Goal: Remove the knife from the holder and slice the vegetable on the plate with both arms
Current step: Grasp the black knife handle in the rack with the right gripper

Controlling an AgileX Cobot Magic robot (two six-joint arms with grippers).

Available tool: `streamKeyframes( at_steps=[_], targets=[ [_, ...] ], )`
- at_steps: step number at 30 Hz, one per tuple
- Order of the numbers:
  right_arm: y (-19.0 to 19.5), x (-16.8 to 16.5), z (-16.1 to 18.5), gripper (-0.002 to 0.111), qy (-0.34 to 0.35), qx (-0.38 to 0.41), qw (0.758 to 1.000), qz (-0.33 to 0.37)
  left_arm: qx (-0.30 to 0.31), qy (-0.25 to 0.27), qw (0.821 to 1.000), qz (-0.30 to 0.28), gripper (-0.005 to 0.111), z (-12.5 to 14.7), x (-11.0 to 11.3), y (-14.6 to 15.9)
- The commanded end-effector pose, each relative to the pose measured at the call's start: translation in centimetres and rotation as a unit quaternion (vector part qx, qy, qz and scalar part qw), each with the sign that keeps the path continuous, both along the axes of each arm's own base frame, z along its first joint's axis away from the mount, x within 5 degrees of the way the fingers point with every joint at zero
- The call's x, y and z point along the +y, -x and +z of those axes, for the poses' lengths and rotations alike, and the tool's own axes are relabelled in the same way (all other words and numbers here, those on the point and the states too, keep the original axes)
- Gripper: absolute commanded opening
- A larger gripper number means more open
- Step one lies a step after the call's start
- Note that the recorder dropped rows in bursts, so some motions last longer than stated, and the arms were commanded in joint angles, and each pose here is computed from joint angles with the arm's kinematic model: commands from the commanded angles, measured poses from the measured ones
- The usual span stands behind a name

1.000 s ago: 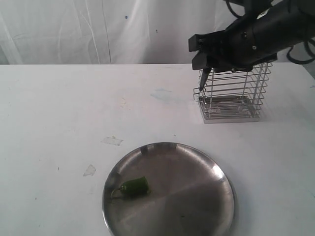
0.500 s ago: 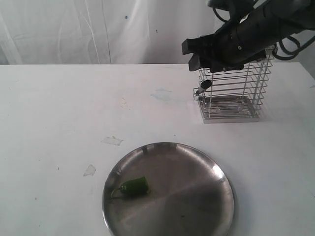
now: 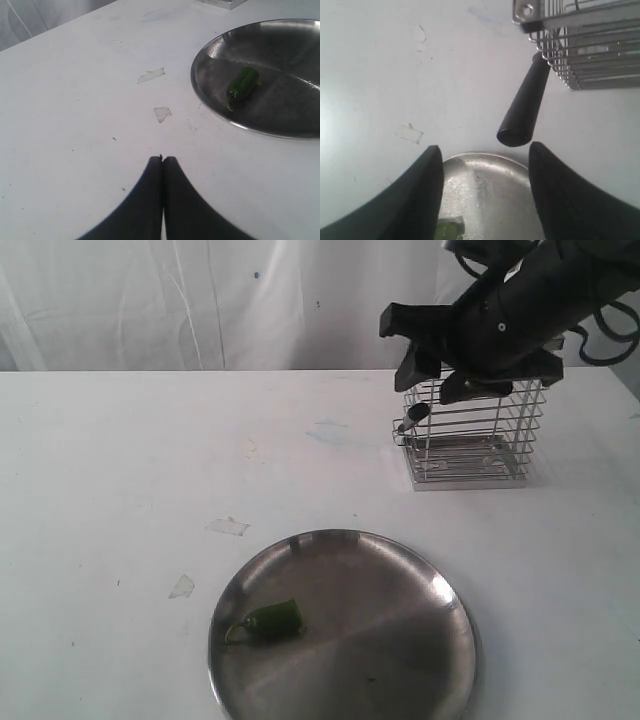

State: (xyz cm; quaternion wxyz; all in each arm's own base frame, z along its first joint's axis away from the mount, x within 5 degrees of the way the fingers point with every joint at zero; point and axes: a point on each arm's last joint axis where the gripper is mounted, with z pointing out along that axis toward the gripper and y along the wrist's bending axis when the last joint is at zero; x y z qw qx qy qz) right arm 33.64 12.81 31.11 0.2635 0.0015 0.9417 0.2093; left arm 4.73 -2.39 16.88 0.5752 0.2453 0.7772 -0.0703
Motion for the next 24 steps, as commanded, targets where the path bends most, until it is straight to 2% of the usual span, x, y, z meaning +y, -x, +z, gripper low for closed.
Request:
streamKeyframes(
  at_steps=[1,11,24],
  targets=[
    [0.6,0.2,-0.7,0.049,-0.036,0.034,0.997,-0.063,0.002,0.010,1.000,0.002,0.001,0.0,0.0,0.0],
    [1.3,1.1,-3.8,0.049,-0.100,0.013,0.983,-0.150,0.002,0.010,1.000,0.002,0.001,0.0,0.0,0.0],
    [0.5,0.8,-4.1,0.049,-0.112,-0.042,0.978,-0.170,0.001,0.011,1.000,0.002,0.001,0.0,0.0,0.0]
  ],
)
